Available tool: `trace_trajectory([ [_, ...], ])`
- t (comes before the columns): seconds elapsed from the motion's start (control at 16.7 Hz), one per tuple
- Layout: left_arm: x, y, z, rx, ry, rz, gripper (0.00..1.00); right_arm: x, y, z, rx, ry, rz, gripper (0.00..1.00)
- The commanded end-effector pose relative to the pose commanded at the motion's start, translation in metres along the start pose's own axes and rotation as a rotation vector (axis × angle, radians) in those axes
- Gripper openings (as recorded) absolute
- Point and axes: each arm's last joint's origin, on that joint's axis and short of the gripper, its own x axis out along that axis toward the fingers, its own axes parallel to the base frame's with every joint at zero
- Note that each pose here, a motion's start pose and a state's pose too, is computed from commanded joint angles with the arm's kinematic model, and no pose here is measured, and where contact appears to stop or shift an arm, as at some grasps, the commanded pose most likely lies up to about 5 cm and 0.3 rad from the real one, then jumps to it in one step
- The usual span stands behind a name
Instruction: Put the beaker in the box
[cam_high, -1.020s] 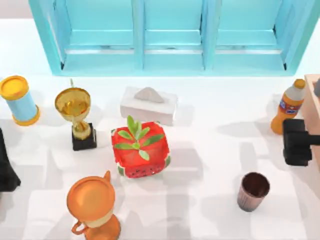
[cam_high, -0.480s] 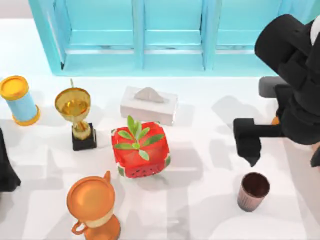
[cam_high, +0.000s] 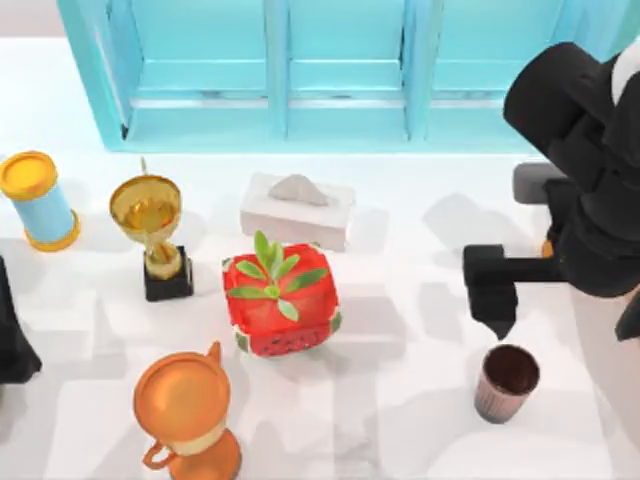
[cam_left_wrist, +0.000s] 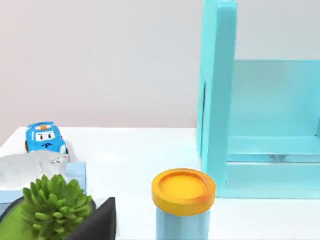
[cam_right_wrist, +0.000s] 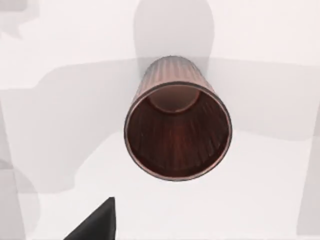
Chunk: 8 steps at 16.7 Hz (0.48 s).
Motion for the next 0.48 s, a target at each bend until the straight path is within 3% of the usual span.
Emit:
trace_trajectory([
  [0.48,0.0,0.0,0.0,0.0,0.0,0.0,1.0,0.084,0.001,0.0,-0.001,-0.005,0.003,1.0],
])
